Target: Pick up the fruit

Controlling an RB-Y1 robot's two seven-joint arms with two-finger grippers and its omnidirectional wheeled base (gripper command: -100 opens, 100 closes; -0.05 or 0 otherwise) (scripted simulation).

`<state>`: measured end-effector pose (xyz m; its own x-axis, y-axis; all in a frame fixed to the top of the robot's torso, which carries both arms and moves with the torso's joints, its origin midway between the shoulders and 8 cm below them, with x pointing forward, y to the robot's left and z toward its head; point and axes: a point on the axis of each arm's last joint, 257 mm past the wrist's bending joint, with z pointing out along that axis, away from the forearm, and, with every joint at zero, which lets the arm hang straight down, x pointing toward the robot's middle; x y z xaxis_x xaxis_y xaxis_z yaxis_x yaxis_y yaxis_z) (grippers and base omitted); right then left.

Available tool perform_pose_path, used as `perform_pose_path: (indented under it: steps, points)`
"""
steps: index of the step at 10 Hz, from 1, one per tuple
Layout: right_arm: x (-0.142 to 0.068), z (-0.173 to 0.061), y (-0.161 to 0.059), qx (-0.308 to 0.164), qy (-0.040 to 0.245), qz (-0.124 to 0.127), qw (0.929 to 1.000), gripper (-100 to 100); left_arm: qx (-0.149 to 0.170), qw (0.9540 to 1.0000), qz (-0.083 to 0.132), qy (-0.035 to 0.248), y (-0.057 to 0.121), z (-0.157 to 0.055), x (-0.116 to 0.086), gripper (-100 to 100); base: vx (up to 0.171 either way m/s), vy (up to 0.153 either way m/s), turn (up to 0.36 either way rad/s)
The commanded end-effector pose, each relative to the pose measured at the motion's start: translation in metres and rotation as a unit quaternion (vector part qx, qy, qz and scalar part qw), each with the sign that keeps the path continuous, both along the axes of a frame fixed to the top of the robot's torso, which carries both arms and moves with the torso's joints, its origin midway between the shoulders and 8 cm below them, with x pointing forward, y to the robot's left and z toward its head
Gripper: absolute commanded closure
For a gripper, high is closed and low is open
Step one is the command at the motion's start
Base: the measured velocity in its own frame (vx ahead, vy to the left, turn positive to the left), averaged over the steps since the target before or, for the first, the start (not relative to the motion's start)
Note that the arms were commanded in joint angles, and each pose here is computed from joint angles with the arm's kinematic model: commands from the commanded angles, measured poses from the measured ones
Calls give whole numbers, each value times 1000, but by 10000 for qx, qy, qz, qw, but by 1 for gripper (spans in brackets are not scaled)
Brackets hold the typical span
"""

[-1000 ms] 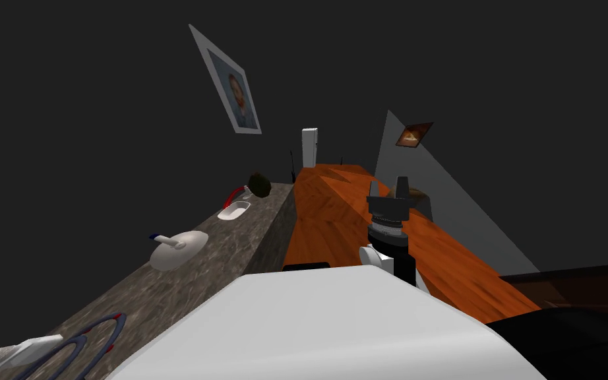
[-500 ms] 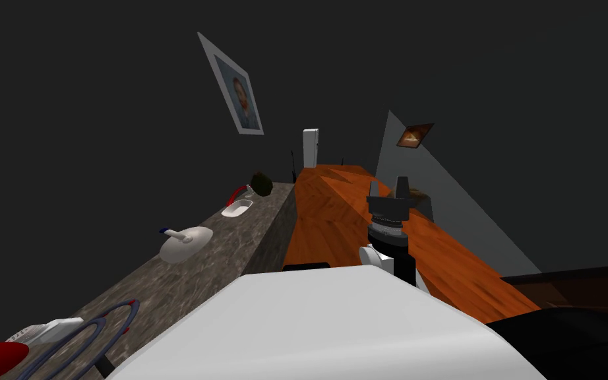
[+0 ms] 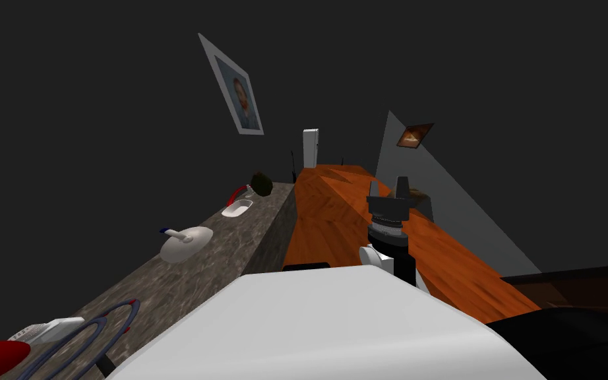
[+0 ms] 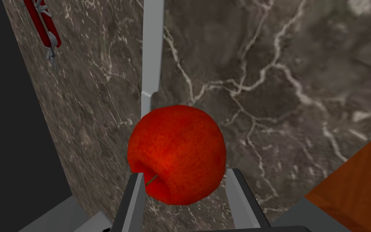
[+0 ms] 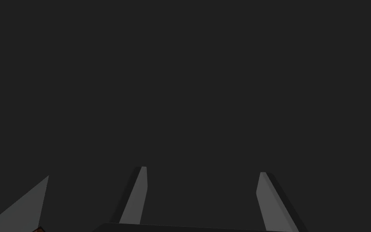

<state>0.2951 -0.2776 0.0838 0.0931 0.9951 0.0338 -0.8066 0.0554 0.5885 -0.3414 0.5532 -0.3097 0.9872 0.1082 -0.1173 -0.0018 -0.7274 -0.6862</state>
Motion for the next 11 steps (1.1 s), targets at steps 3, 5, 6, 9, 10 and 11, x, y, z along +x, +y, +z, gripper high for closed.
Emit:
perform_pose_path:
  steps: [3, 5, 6, 9, 10, 11]
  points:
    - [0, 0, 0, 0, 0, 0, 10000, 0, -2, 10000, 51, -4, -12, 3, -22, 100, 62, 5, -46]
    - [0, 0, 0, 0, 0, 0, 10000, 0, -2, 10000, 86, 0, -20, 7, -36, 100, 59, -2, -32]
    - [0, 0, 0, 0, 0, 0, 10000, 0, -1, 9999, 103, 4, -24, 9, -43, 100, 57, 6, -29]
    - [0, 0, 0, 0, 0, 0, 10000, 0, 5, 9999, 158, 22, -36, 17, -63, 100, 56, 8, -35]
    - [0, 0, 0, 0, 0, 0, 10000, 0, -6, 9999, 153, 25, -34, 15, -60, 100, 17, 2, -1]
    - [0, 0, 0, 0, 0, 0, 10000, 0, 2, 9999, 152, 18, -34, 16, -60, 0, 0, 0, 0]
